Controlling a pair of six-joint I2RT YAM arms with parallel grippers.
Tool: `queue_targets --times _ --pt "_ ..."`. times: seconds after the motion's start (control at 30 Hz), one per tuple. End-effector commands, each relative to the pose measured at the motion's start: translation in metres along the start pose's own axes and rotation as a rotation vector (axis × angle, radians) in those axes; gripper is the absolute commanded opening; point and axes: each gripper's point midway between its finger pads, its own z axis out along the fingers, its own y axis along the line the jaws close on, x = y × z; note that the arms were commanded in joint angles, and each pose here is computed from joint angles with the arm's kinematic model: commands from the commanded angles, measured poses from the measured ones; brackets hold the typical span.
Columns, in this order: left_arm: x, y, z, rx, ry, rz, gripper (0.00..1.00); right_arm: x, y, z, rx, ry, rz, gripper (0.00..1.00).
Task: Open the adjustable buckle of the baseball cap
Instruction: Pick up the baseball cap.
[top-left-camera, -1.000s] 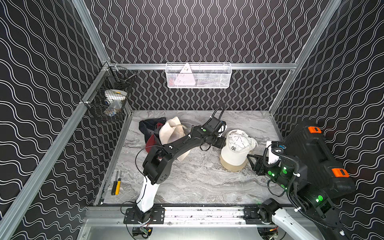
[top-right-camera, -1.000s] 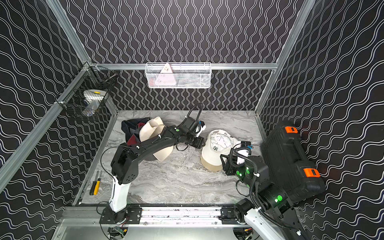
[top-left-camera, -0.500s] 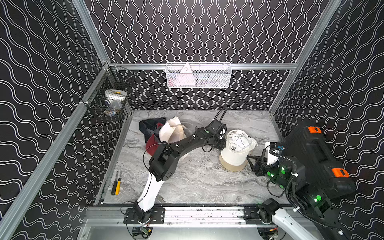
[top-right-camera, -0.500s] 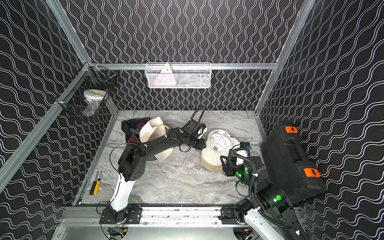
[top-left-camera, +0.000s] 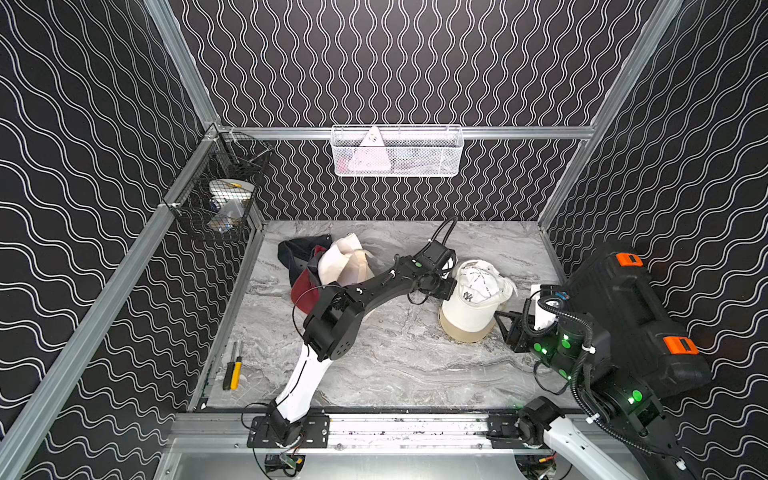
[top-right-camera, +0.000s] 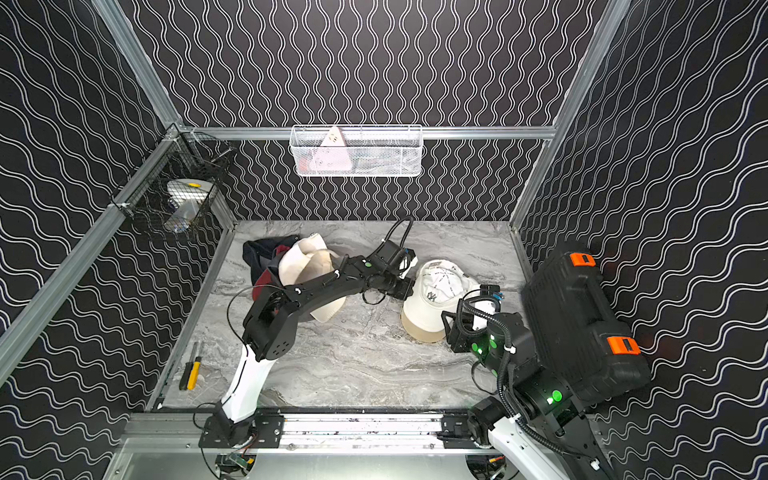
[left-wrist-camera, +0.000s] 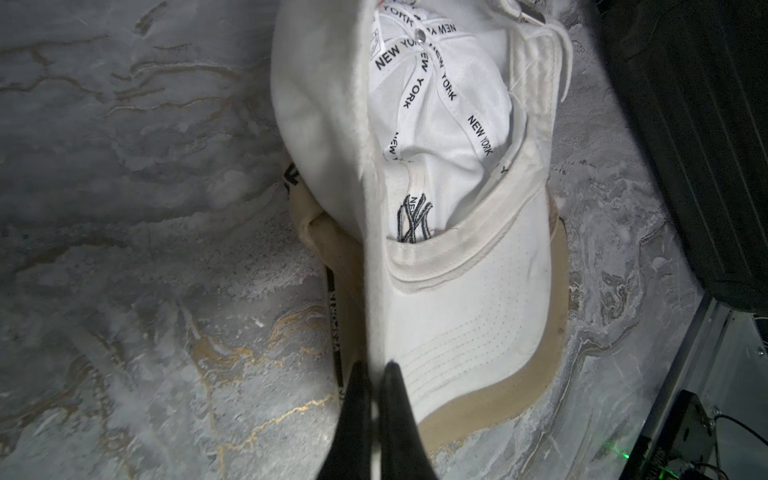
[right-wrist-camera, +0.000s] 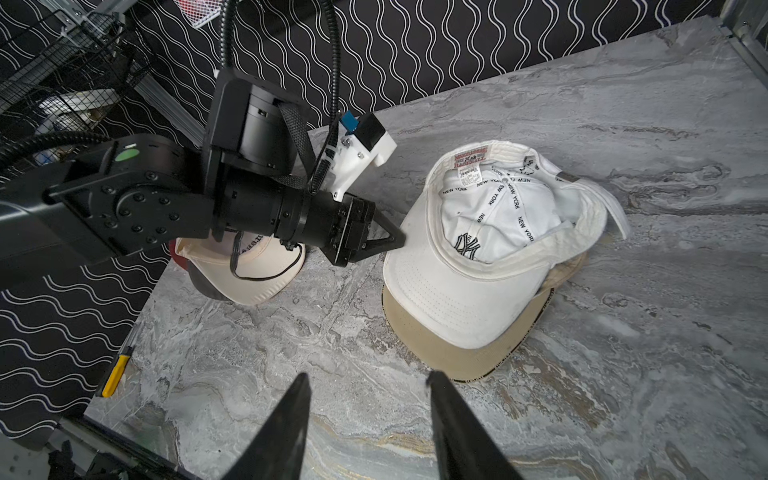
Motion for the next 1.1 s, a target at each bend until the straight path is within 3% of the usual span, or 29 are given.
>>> queue_targets --times 0.0,0.7,1.07 --pt "-0.004 -0.001 -0.007 -0.016 -0.017 -0.009 0.0 -0.001 -0.002 0.0 0.013 -0.005 -0.006 0.48" --pt "-0.024 -0.036 -0.088 0.035 -0.13 0.06 0.0 -0.006 -0.001 -0.004 0.014 -0.018 0.004 0.48" --pt "-0.012 -0.033 -0.152 -0.05 -0.165 0.145 0.0 -0.002 -0.007 0.011 0.075 0.034 0.022 0.49"
